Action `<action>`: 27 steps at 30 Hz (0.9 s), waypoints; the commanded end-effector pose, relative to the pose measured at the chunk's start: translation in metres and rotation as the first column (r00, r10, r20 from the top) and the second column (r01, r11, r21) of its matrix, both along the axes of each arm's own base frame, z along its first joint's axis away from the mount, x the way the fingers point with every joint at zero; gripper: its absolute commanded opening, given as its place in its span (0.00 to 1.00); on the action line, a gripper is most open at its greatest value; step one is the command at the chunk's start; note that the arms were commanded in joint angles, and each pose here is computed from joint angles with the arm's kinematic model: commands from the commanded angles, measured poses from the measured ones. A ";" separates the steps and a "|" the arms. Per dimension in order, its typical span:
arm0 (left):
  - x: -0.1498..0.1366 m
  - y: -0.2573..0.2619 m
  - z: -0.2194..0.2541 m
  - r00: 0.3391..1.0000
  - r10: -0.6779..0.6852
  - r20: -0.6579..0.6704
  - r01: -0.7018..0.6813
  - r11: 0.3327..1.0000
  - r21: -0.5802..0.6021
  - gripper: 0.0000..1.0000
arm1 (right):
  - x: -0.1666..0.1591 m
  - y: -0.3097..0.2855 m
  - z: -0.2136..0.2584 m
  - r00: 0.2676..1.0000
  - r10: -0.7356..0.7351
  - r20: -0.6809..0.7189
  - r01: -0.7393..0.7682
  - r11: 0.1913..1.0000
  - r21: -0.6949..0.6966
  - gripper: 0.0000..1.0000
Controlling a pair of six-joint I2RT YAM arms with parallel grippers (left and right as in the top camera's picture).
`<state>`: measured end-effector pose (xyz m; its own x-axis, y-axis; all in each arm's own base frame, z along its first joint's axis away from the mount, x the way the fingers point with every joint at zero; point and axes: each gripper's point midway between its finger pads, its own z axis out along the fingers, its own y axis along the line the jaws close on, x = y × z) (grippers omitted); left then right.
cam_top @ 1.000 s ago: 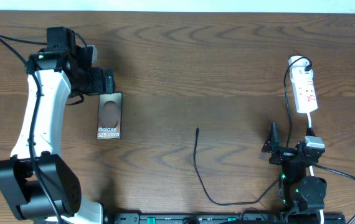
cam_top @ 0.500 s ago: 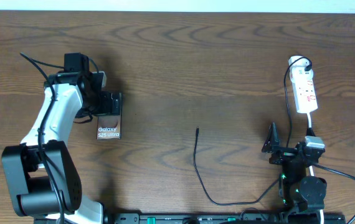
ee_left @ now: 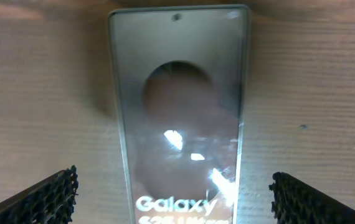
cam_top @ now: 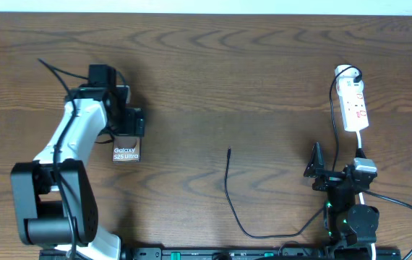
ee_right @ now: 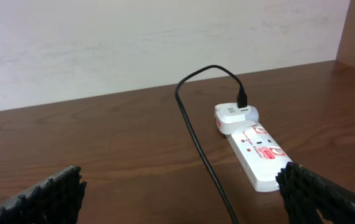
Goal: Plug charger to phone and switch on socket
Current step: 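Close the left gripper on the phone's long edges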
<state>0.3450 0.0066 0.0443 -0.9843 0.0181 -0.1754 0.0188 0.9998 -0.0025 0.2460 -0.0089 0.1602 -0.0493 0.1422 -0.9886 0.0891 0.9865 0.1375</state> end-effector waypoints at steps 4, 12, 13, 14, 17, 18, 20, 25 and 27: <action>-0.002 0.003 -0.019 0.999 0.021 -0.041 -0.020 0.999 0.028 0.98 | 0.000 0.002 0.000 1.000 0.008 -0.001 -0.008 1.000 -0.014 0.99; -0.005 0.003 -0.032 0.997 0.020 -0.079 -0.018 0.999 0.027 0.98 | 0.000 0.002 0.000 1.000 0.009 -0.001 -0.009 1.000 -0.014 0.99; -0.005 0.003 -0.033 0.997 0.020 -0.081 -0.018 0.999 0.027 0.98 | 0.000 0.002 0.000 1.000 0.009 -0.001 -0.009 1.000 -0.014 0.99; -0.005 0.002 -0.033 0.997 0.020 -0.081 -0.018 0.999 0.027 0.98 | 0.000 0.002 0.000 1.000 0.009 -0.001 -0.009 1.000 -0.014 0.99; -0.004 0.002 -0.034 0.997 0.020 -0.078 -0.018 1.000 0.024 0.98 | 0.000 0.002 0.000 1.000 0.009 -0.001 -0.009 1.000 -0.014 0.99; -0.003 0.002 -0.034 0.997 0.020 -0.076 -0.018 1.000 0.024 0.98 | 0.000 0.002 0.000 1.000 0.009 -0.001 -0.009 1.000 -0.014 0.99; -0.002 0.002 -0.034 0.997 0.020 -0.068 -0.019 1.000 0.024 0.98 | 0.000 0.002 0.000 1.000 0.008 -0.001 -0.008 1.000 -0.014 0.99; -0.001 0.002 -0.037 0.998 0.020 -0.062 -0.018 1.000 0.023 0.98 | 0.000 0.002 0.000 1.000 0.009 -0.001 -0.009 1.000 -0.014 0.99; -0.002 0.002 -0.040 0.997 0.019 -0.070 -0.018 1.000 0.023 0.98 | 0.000 0.002 0.000 1.000 0.009 -0.001 -0.009 1.000 -0.014 0.99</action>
<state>0.3504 0.0058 0.0140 -0.9900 0.0220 -0.1393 0.0203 0.9997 0.0137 0.2460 -0.0089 0.1602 -0.0493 0.1422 -0.9886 0.0891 0.9865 0.1375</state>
